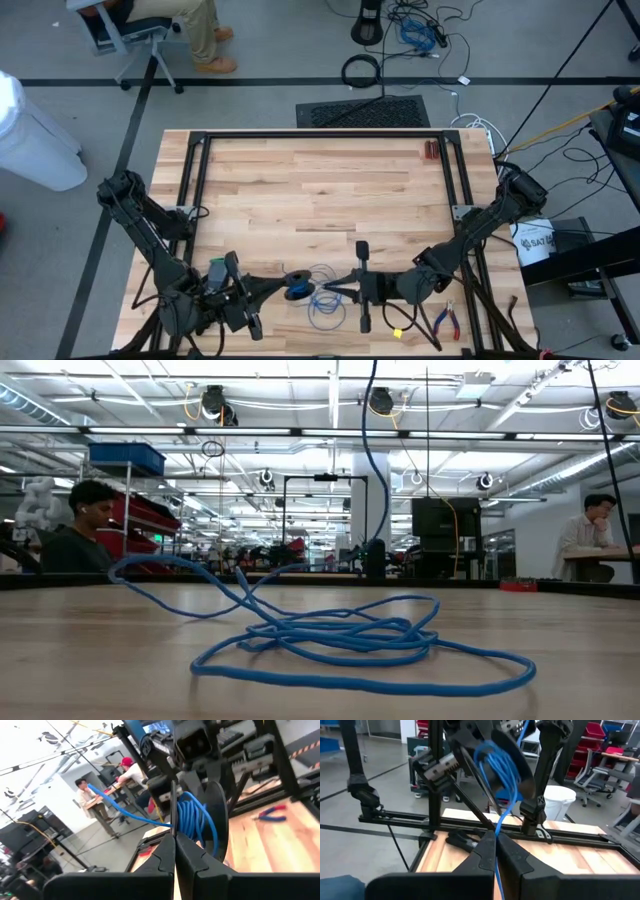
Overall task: Coil cords
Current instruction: Uncoil the blue wire from the spool
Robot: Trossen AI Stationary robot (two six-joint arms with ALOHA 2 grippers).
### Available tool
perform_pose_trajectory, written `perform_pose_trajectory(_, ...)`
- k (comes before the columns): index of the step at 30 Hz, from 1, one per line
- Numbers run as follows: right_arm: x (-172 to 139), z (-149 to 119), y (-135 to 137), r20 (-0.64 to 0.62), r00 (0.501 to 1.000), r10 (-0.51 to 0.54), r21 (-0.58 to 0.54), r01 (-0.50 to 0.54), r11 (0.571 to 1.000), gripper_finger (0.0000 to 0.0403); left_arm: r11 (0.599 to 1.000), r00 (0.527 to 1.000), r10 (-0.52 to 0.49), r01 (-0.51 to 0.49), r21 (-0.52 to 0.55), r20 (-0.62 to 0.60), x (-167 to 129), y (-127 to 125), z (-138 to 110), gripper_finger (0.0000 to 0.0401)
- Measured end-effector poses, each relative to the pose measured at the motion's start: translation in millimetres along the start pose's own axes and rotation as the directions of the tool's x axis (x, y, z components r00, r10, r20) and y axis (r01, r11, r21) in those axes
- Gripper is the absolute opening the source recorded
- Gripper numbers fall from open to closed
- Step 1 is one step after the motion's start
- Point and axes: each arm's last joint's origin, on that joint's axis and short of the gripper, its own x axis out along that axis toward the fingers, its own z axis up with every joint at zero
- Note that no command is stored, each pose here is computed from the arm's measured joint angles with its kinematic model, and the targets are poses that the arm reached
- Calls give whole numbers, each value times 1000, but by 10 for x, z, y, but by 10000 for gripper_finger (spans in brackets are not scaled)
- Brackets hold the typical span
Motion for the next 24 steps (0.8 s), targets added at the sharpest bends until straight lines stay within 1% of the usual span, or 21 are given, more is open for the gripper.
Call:
perform_pose_trajectory(4, -31, 47, 42, 41, 999, 15, 4, -15, 1000, 0, 999, 1000, 9, -8, 34, -19, -1, -11, -26, 2)
perform_pose_trajectory(8, -62, 104, 80, 92, 995, 32, 15, -34, 999, 0, 997, 998, 39, -36, 71, -51, -1, -15, -58, 2)
perform_pose_trajectory(11, -84, 144, 102, 128, 991, 40, 21, -43, 999, 0, 995, 996, 64, -59, 77, -66, -1, -9, -65, 2)
perform_pose_trajectory(15, -87, 153, 120, 141, 984, 105, 23, -109, 994, 0, 991, 990, 110, -102, 81, -91, 10, 7, -75, 2)
perform_pose_trajectory(20, -59, 137, 115, 143, 983, 115, 30, -121, 992, 0, 988, 984, 140, -132, 82, -109, 53, 30, -89, 2)
perform_pose_trajectory(24, -27, 128, 117, 159, 975, 157, 31, -164, 986, 0, 986, 981, 155, -146, 79, -118, 107, 39, -103, 2)
